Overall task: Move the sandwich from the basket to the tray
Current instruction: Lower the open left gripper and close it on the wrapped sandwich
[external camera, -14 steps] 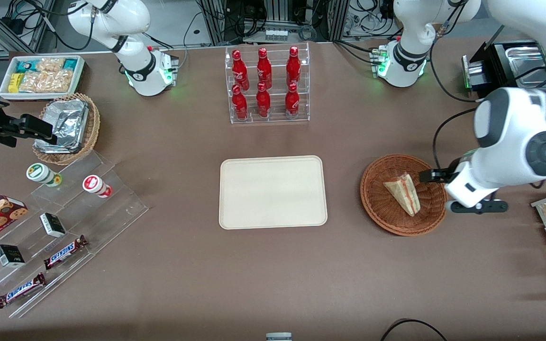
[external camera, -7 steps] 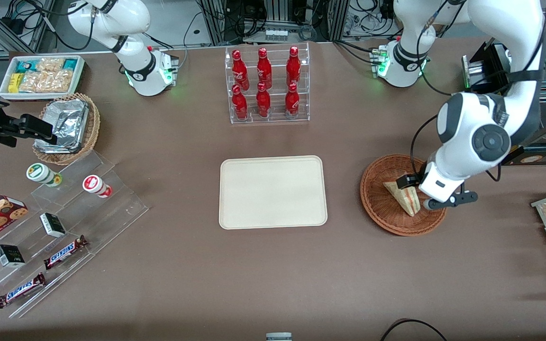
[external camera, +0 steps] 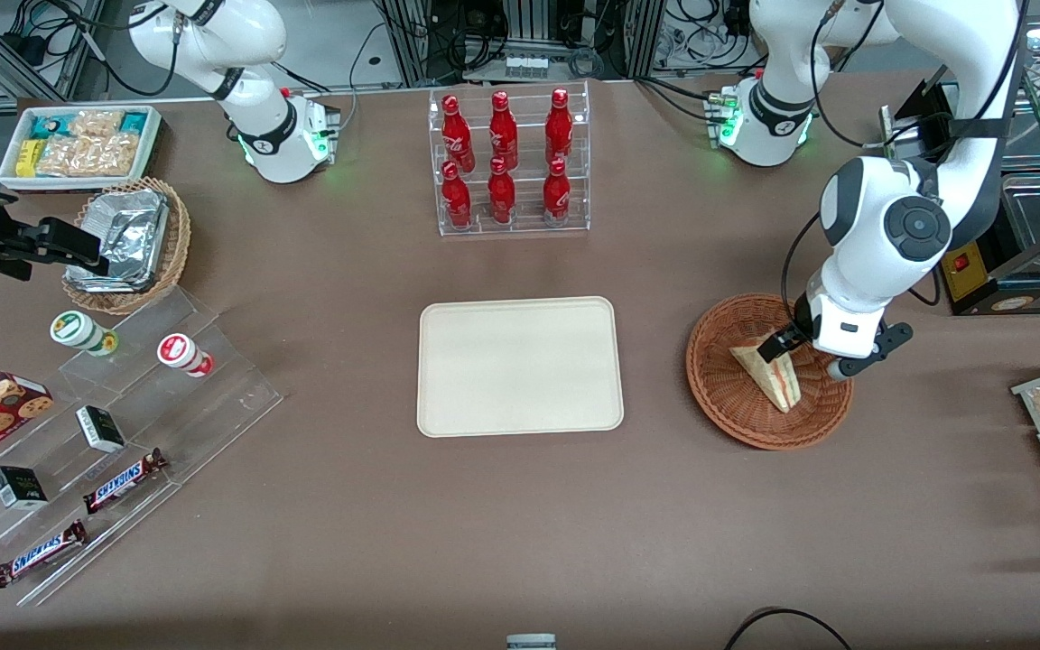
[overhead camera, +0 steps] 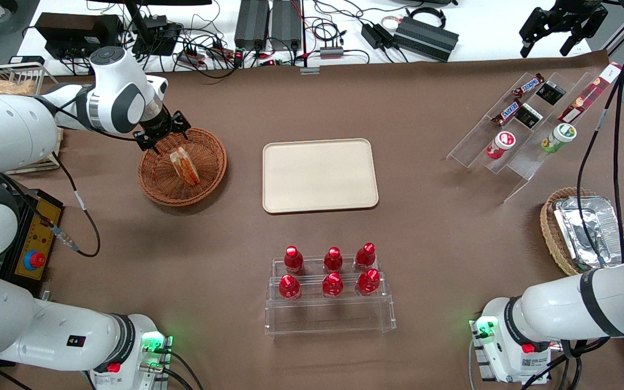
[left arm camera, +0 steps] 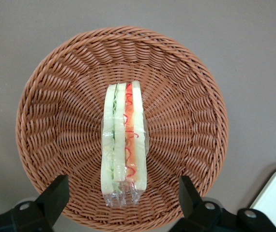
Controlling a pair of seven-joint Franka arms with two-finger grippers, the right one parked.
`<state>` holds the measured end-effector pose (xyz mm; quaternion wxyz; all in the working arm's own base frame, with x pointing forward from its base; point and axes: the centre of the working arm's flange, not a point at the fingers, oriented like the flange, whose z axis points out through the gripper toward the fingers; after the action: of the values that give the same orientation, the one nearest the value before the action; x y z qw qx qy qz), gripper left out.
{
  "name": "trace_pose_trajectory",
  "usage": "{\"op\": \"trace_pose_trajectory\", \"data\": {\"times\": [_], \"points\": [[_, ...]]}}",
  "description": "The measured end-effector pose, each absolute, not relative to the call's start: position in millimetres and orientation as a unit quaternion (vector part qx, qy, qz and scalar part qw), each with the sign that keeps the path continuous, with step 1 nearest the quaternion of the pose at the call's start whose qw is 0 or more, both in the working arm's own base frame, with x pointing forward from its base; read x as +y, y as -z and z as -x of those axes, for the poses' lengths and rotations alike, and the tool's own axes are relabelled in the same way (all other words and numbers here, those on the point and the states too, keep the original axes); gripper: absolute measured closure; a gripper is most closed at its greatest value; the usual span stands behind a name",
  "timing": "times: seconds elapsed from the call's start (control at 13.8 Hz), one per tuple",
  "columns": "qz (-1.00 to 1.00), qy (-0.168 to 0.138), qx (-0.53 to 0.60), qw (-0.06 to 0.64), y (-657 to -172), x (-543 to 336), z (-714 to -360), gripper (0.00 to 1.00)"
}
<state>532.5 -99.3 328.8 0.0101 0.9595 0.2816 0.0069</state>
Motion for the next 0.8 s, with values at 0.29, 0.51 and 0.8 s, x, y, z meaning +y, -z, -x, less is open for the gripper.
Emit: {"op": "trace_pose_trajectory", "data": {"times": [0.29, 0.51, 0.8], "points": [[-0.953, 0.008, 0.302, 0.002, -307, -99, -532, 0.0], [-0.952, 0.025, 0.306, -0.007, -285, -100, -531, 0.0], [-0.95, 0.038, 0.31, -0.013, -262, -99, -530, 0.0]]}}
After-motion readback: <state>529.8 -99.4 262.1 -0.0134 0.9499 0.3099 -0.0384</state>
